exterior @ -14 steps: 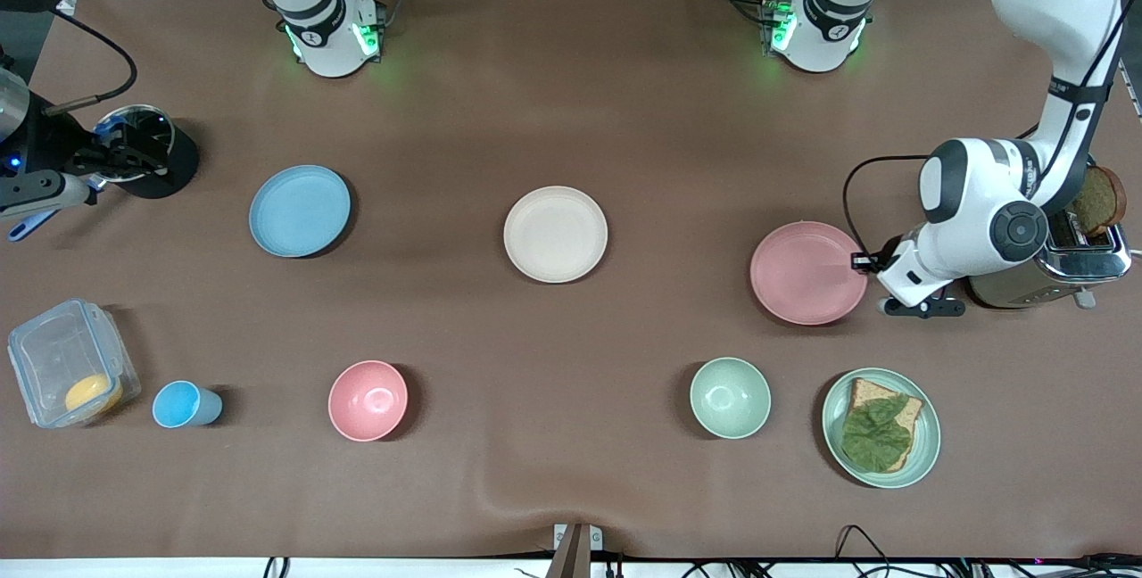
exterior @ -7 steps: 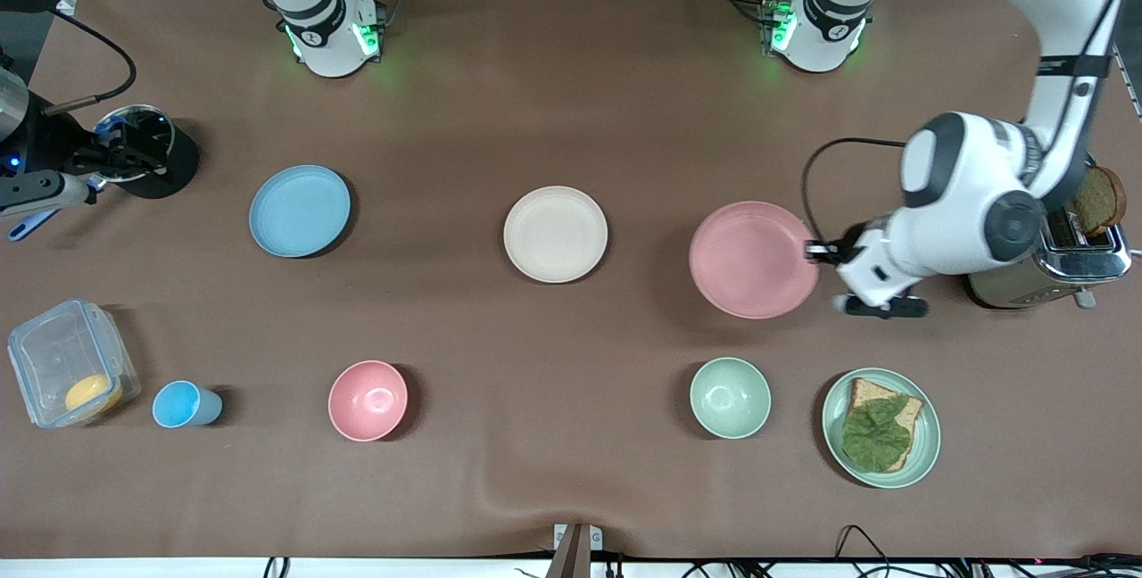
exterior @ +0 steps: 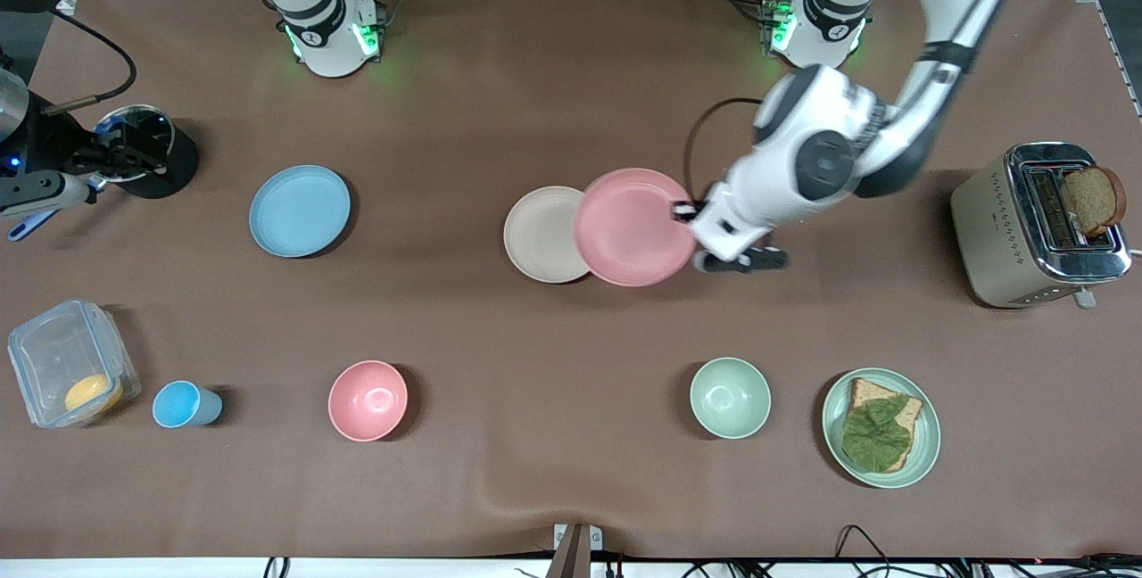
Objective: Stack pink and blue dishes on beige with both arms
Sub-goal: 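Carry the pink plate with the left gripper onto the beige plate, then release the pink plate while the right gripper reaches the blue plate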
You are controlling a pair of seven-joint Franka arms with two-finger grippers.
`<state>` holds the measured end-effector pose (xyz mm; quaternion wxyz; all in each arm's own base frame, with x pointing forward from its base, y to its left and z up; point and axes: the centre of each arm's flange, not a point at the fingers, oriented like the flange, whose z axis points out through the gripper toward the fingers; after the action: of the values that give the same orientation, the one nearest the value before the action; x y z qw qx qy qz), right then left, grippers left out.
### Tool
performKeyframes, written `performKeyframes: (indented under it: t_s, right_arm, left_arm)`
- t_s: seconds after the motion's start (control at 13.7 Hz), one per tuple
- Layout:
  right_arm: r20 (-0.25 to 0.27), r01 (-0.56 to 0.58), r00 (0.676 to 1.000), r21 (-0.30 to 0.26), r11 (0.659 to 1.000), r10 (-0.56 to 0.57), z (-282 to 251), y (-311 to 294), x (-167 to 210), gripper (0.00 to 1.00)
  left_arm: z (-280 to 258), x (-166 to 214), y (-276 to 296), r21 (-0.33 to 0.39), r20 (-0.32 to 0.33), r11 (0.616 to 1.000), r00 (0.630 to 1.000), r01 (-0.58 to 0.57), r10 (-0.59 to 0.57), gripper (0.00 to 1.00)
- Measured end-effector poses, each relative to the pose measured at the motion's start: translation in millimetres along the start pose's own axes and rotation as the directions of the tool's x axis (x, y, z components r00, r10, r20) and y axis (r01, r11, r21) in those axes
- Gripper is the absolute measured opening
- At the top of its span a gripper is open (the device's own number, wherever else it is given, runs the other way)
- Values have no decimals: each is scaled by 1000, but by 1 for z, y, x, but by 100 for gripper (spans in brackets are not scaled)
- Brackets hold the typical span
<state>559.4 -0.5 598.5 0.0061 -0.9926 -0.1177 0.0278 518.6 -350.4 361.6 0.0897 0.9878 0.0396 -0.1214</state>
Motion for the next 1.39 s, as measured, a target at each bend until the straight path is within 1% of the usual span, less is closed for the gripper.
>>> performKeyframes:
  t_s: [0.15,0.29,0.44,0.66,0.8,0.88,1.1,1.39]
  right_arm:
    - [0,-1,1000,-3,1000,1,-1,1,0,100]
    - [0,-1,1000,-7,1000,1,-1,1,0,100]
    - [0,-3,1000,-9,1000,3,-1,3,-1,100]
    - [2,-18,1000,-8,1000,18,0,10,-2,100]
    - [12,-20,1000,-6,1000,21,5,12,0,100]
    - [26,-19,999,-3,1000,19,11,12,2,100]
    - [88,-18,996,12,1000,17,32,13,4,100]
    - [150,-50,988,27,998,46,60,30,0,100]
  left_arm:
    - [26,-18,34,-16,-3,1000,1000,18,-18,6]
    - [56,-29,54,-25,-5,1000,1000,13,-13,6]
    - [83,-29,54,-18,-10,1000,1000,5,-5,6]
    - [111,-23,44,-35,-17,999,1000,17,-18,6]
    - [127,-26,43,-48,-22,999,1000,16,-17,6]
    - [134,-28,44,-56,-25,998,1000,13,-15,6]
    - [153,-31,48,-70,-20,997,1000,8,-10,6]
    - [167,-28,49,-92,-23,996,1000,14,-16,6]
